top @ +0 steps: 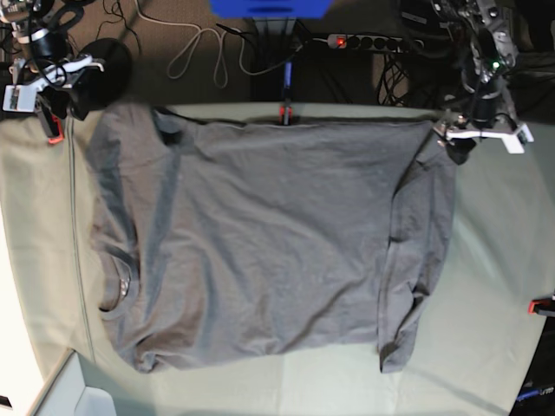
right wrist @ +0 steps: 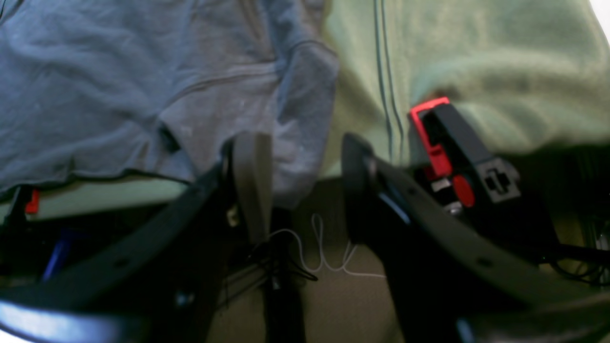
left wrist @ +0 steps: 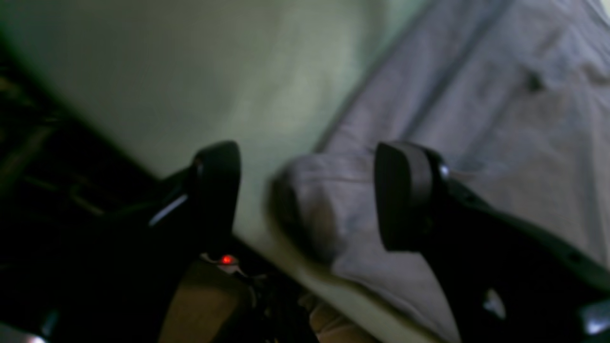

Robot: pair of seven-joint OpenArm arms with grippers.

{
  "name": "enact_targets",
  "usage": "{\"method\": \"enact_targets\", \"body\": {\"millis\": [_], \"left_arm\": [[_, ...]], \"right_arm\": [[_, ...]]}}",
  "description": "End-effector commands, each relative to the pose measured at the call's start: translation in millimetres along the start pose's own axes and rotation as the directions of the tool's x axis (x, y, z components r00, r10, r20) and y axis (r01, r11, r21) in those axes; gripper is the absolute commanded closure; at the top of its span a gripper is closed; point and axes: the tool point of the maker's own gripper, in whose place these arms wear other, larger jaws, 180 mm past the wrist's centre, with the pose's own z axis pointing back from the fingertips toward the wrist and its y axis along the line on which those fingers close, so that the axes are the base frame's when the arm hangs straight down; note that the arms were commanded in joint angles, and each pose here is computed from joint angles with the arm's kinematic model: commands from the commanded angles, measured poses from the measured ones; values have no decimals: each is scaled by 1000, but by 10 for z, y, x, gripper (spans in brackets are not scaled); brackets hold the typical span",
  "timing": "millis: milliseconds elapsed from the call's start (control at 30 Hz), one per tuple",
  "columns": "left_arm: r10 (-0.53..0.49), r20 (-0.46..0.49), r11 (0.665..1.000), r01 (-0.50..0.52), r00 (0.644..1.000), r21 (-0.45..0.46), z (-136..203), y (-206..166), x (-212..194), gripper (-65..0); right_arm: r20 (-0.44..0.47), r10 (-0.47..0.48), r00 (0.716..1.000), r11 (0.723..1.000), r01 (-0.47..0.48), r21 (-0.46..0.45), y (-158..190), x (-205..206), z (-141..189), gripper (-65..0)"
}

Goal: Layout the t-shirt on the table in an organized manner, then fold the t-shirt properly
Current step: 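Lower the shirt flat with both grippers and release the edge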

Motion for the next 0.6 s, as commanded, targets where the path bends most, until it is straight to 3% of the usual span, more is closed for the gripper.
{"method": "enact_targets", "body": {"millis": [0, 133, 333, 567], "left_arm": [[0, 15, 1000, 0, 1000, 11, -5, 41, 40, -426], [25, -24, 1000, -24, 999, 20, -123, 54, -94, -412], [50, -47, 998, -48, 998, 30, -201, 77, -182, -249], [41, -26, 999, -41, 999, 23, -164, 60, -105, -238]], "right_arm": [[44, 6, 999, 1000, -6, 4, -12, 116, 31, -247], [45, 6, 999, 1000, -6, 4, -11, 121, 28, -247], [44, 6, 999, 1000, -6, 1, -22, 118, 35, -247], [47, 6, 999, 1000, -6, 1, -20, 128, 29, -251]]}}
